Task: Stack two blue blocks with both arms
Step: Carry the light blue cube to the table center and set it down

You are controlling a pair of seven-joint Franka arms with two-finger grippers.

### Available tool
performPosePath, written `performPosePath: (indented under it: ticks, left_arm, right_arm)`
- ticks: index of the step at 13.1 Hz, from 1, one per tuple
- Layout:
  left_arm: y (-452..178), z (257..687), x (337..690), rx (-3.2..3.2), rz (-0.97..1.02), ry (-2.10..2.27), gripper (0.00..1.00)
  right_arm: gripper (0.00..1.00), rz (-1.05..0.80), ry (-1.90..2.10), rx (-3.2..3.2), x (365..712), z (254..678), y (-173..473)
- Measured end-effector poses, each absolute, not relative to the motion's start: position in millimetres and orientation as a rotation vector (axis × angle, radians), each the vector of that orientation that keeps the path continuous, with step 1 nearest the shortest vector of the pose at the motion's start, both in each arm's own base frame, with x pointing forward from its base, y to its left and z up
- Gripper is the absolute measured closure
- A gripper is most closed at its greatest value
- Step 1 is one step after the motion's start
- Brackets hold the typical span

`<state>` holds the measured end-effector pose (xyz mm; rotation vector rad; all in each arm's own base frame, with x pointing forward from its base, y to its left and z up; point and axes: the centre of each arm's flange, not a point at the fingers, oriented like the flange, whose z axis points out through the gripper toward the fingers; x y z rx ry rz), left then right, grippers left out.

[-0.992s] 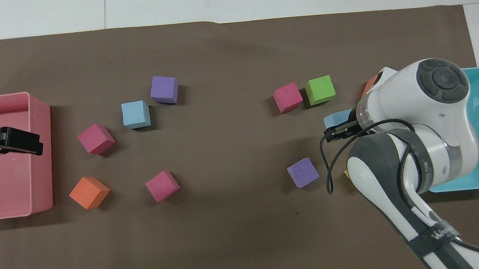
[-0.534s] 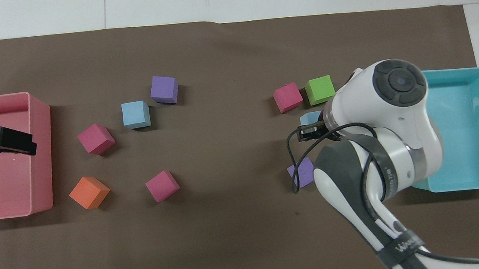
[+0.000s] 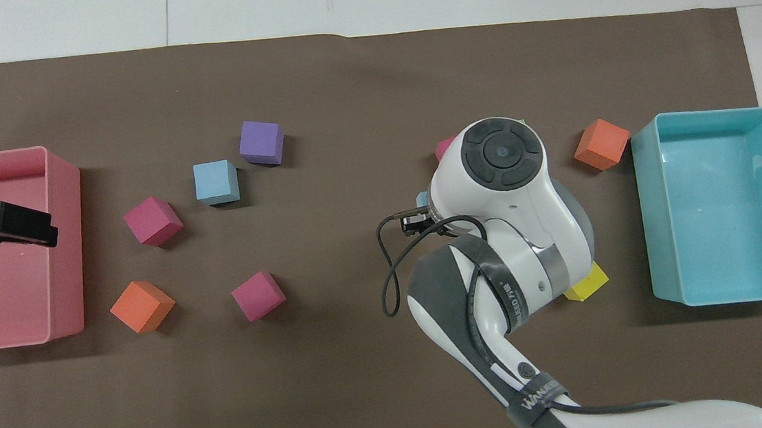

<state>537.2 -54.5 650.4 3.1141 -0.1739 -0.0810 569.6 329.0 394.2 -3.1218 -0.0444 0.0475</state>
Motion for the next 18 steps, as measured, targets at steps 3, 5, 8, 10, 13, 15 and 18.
performPosePath:
  ticks: [3,5,8,10,13,15,18]
  left_arm:
    - [-54.5,650.4,537.2,3.114,-0.081,-0.174,0.0]
    - [-54.6,650.4,537.2,3.114,-0.081,-0.174,0.0]
    - [-54.8,651.1,538.1,3.114,-0.068,-0.174,0.0]
    - [-55.0,653.1,541.2,3.114,-0.026,-0.174,0.0]
    - [-55.3,655.0,545.5,3.112,0.028,-0.173,0.0]
    - [-55.6,655.0,549.2,3.111,0.058,-0.173,0.0]
    - [-56.8,650.0,555.9,3.109,0.077,-0.175,0.0]
  right_arm:
    - [0.41,0.016,-0.023,-3.103,579.6,398.4,332.8]
    - [0.41,0.009,-0.007,-3.081,581.2,401.2,334.4]
    - [0.41,0.025,0.015,-3.08,575.3,395.1,347.0]
    - [0.41,0.027,0.01,-3.085,567.7,375.4,368.4]
    - [0.41,-0.01,-0.019,-3.076,563.3,355.2,389.3]
    - [0.41,0.002,-0.021,-3.083,562.7,347.7,390.1]
    - [0.41,0.016,-0.033,-3.102,560.9,325.8,387.3]
